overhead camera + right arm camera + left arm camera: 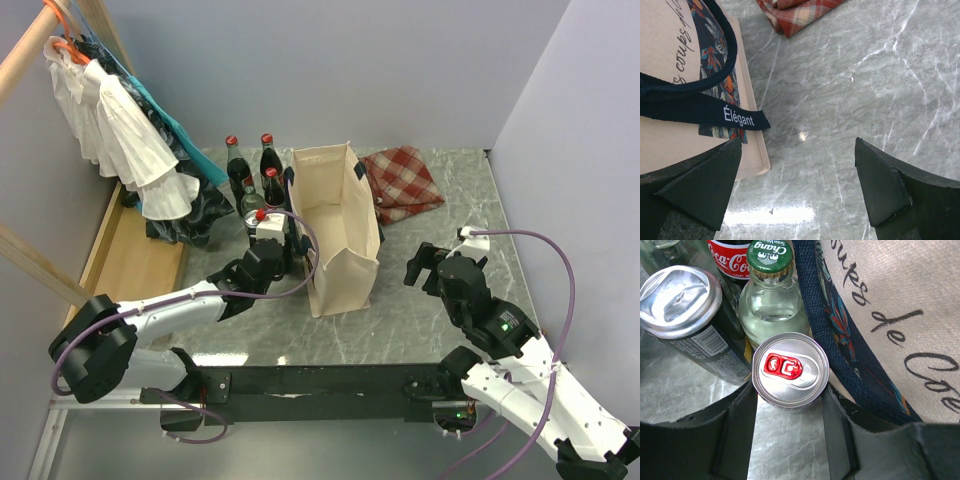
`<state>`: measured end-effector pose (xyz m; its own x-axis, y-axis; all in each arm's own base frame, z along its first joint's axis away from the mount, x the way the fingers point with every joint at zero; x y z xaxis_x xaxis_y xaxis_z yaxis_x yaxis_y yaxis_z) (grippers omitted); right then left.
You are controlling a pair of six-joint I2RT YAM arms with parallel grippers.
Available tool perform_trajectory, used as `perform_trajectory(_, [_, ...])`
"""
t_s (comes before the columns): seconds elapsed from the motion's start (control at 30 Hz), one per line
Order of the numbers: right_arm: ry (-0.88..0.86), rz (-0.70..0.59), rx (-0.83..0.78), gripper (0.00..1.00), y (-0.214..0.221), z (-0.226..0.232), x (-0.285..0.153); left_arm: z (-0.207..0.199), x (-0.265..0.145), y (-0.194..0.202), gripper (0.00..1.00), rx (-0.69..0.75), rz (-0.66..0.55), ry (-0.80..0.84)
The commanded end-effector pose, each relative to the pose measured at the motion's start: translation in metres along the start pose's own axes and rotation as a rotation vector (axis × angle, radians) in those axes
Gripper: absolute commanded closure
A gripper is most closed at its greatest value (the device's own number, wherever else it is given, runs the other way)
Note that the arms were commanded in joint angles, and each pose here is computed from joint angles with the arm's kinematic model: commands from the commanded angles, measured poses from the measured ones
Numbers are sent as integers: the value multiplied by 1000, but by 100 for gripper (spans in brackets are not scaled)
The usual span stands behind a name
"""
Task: Take the beverage out of the canvas bag
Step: Place the drink at the center of the board.
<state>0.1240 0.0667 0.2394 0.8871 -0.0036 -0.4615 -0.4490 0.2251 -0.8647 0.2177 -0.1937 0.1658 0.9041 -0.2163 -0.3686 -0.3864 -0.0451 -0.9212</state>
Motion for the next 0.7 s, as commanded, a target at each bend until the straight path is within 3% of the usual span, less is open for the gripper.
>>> perform_trajectory(0.0, [-1, -29, 16, 0, -5, 2, -1, -9, 1, -19, 52, -63, -79, 18])
perform_trajectory(0.33, [-1, -26, 14, 0, -4, 2, 0, -10, 0, -23, 47, -56, -89, 11])
perform_trajectory(0.67, [1, -26, 13, 0, -4, 2, 0, -11, -2, -30, 23, -54, -102, 1])
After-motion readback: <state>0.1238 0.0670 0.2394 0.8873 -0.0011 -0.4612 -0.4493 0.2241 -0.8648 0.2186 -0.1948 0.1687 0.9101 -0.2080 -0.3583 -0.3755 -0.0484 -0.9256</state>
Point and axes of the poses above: each gripper's point midway between its finger pads, its own x axis out along the fingers, its own z axis along the line the jaws close on, y = z × x, the point moved 10 cm from there along -x, back along the fingers, and after that the axes turned 2 degrees about -x, right-handed, at the moved point
